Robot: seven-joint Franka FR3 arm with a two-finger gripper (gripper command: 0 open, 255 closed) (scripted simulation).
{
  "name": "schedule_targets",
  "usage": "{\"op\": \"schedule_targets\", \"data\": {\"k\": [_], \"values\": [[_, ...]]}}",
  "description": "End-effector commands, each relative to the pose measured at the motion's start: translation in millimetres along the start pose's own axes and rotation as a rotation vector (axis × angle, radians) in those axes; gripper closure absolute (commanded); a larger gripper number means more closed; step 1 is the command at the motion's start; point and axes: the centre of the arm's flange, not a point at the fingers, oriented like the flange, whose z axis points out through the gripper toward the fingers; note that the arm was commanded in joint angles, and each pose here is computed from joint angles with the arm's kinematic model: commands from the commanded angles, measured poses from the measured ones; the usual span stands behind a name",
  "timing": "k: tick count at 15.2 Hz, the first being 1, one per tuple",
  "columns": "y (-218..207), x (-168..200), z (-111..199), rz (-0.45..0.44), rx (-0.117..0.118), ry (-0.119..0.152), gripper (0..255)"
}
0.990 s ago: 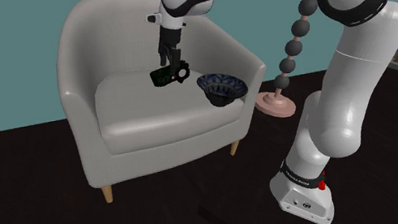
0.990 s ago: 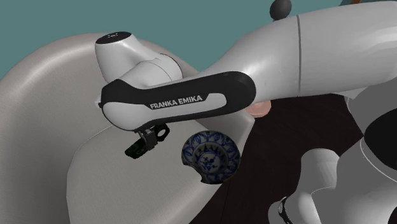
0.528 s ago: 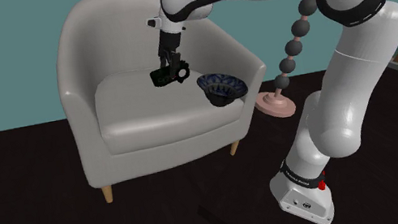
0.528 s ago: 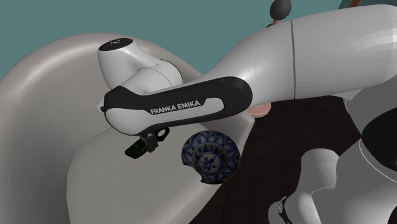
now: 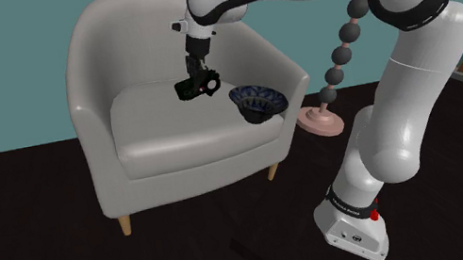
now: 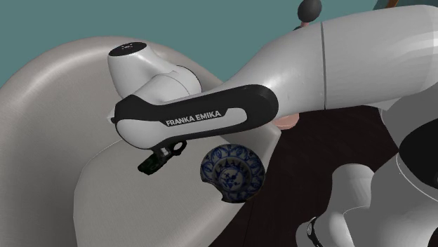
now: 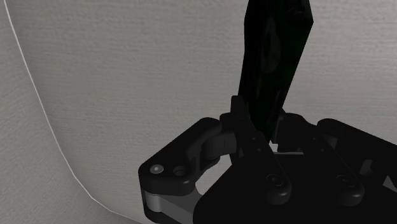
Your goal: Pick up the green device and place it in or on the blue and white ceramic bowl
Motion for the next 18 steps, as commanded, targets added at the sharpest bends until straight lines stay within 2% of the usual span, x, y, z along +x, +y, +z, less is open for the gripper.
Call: {"op": "schedule_targets", "data": {"k": [1,4,18], "values": [[0.0,0.0,0.0,0.000,0.000,0.000,255],[0.1,0.0,0.0,0.000,0.000,0.000,255],[1.2,4.6,-73.8,0.000,0.000,0.000,255]]}}
